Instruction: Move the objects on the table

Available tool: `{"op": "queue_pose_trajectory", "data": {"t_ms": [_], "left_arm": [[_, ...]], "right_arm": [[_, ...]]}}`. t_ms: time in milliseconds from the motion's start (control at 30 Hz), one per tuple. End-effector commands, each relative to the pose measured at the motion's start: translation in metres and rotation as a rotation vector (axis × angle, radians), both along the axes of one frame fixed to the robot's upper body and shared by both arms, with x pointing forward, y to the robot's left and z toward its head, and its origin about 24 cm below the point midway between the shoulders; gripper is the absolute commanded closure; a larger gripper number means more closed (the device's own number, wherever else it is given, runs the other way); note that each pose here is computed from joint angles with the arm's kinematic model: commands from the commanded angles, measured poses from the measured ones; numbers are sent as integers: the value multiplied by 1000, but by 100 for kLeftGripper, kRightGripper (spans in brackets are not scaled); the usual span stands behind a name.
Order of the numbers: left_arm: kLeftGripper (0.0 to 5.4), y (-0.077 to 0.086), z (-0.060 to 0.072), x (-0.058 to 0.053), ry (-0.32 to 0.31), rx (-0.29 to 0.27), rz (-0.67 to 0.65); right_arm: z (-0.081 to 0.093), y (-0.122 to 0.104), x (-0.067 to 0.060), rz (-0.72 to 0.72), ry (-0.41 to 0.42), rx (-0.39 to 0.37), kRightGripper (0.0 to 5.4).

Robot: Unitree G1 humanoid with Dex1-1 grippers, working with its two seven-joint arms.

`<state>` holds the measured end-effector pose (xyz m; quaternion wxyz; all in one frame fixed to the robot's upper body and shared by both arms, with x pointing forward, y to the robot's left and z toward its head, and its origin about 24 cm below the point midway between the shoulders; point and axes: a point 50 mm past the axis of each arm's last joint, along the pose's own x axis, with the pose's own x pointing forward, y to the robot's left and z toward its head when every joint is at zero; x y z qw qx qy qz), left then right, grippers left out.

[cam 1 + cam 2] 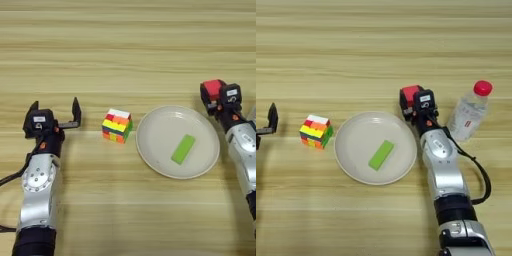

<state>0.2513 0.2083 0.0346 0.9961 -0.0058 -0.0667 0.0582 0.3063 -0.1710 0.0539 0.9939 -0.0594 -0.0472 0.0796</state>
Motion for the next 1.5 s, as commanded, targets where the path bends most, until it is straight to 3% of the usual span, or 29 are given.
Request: {"op": "queue_pose_trajectory", "data": {"t_ms": [33, 367, 633, 1033, 1500], "left_arm": [[0, 1, 1, 2, -3, 9, -1], [0, 1, 1, 2, -2, 8, -4], [0, 1, 1, 3, -3, 6, -3], [0, 1, 1, 3, -1, 7, -5], [0, 1, 0, 2, -1, 7, -3]], "right_arm": [[1, -5, 5, -31, -11, 2, 306], [-20, -12, 9, -54, 95, 5, 306], [-26, -11, 10, -51, 126, -7, 306], [-24, -13, 9, -60, 114, 1, 172], [-3, -9, 6, -35, -20, 5, 5]]}}
